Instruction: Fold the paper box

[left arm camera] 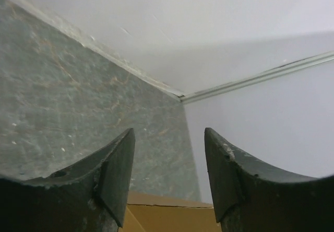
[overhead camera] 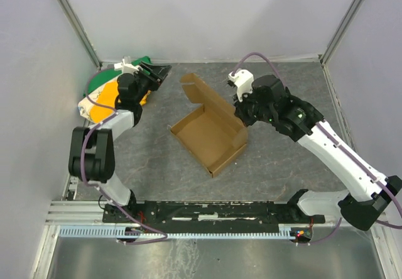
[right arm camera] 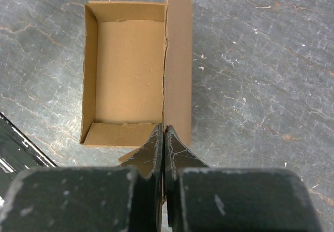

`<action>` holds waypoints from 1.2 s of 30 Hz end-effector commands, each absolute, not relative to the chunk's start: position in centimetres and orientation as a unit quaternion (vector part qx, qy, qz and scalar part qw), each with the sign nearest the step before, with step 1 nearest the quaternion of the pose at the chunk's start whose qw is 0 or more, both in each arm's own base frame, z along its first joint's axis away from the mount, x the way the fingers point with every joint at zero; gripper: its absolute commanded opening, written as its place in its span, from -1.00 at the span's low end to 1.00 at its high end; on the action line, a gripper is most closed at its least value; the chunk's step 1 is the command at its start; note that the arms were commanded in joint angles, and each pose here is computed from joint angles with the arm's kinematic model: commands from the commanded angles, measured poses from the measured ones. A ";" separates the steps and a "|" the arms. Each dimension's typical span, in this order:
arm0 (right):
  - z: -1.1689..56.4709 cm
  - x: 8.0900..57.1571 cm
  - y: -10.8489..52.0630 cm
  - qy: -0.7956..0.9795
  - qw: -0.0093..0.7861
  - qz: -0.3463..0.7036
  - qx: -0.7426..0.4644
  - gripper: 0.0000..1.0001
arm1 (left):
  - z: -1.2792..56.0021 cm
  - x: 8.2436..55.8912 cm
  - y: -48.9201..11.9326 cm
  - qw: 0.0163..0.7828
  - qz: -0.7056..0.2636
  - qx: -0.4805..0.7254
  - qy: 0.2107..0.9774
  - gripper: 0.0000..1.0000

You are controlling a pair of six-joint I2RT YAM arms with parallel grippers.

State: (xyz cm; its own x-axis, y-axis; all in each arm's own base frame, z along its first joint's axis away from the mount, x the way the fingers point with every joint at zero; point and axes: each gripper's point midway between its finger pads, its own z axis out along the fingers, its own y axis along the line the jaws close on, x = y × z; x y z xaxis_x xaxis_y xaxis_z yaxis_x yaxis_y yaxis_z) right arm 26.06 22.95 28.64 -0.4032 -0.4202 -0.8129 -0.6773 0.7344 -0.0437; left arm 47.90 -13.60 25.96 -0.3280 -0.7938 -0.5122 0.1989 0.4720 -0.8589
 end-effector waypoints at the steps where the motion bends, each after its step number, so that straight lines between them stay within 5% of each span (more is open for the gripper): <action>1: 31.7 26.5 23.6 0.795 0.466 0.191 -0.338 -0.97 | 29.0 47.6 -16.6 0.479 -0.601 -0.196 0.609 0.20; 17: 32.6 28.9 23.4 0.795 0.473 0.181 -0.334 -0.97 | 22.4 48.3 -19.8 0.393 -0.595 -0.191 0.675 0.18; 36: 29.2 29.6 24.9 0.821 0.425 0.212 -0.318 -0.97 | 21.5 42.7 -21.3 0.374 -0.588 -0.186 0.692 0.17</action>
